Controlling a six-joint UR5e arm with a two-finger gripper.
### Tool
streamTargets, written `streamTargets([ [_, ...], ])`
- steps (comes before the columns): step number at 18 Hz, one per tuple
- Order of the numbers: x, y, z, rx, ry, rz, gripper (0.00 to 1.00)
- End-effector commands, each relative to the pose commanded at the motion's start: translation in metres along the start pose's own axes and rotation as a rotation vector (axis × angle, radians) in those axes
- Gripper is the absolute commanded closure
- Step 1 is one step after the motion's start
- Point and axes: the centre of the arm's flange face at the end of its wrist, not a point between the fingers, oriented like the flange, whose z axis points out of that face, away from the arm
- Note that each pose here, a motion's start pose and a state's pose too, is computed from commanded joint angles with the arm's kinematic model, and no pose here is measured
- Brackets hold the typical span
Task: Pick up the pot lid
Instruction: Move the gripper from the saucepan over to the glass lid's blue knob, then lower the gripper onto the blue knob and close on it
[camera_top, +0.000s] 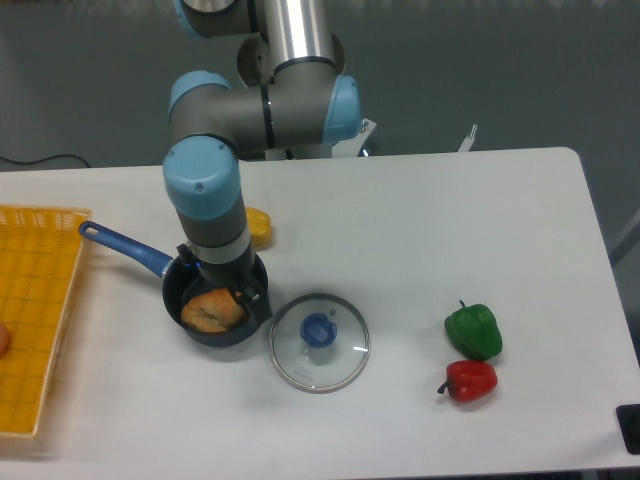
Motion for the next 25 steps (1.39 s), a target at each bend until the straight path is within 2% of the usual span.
streamTargets([
  [3, -0.018, 0.02, 0.0, 0.004, 0.0, -0.047, 0.0],
  [10, -0.039, 0.041, 0.015, -0.011, 0.001, -0.167, 0.0],
  [12, -0.045, 0.045, 0.019, -0.011, 0.002, -0.283, 0.0],
  [13, -0.048, 0.047, 0.022, -0.011, 0.001, -0.308, 0.0],
  [16, -0.053, 0.05, 0.029, -0.019, 0.007, -0.311, 0.0],
  [20, -0.064, 0.057, 0.049, -0.075, 0.009, -0.246, 0.0],
  [25, -0.084, 0.069, 0.075, -0.074, 0.006, -0.243, 0.0],
])
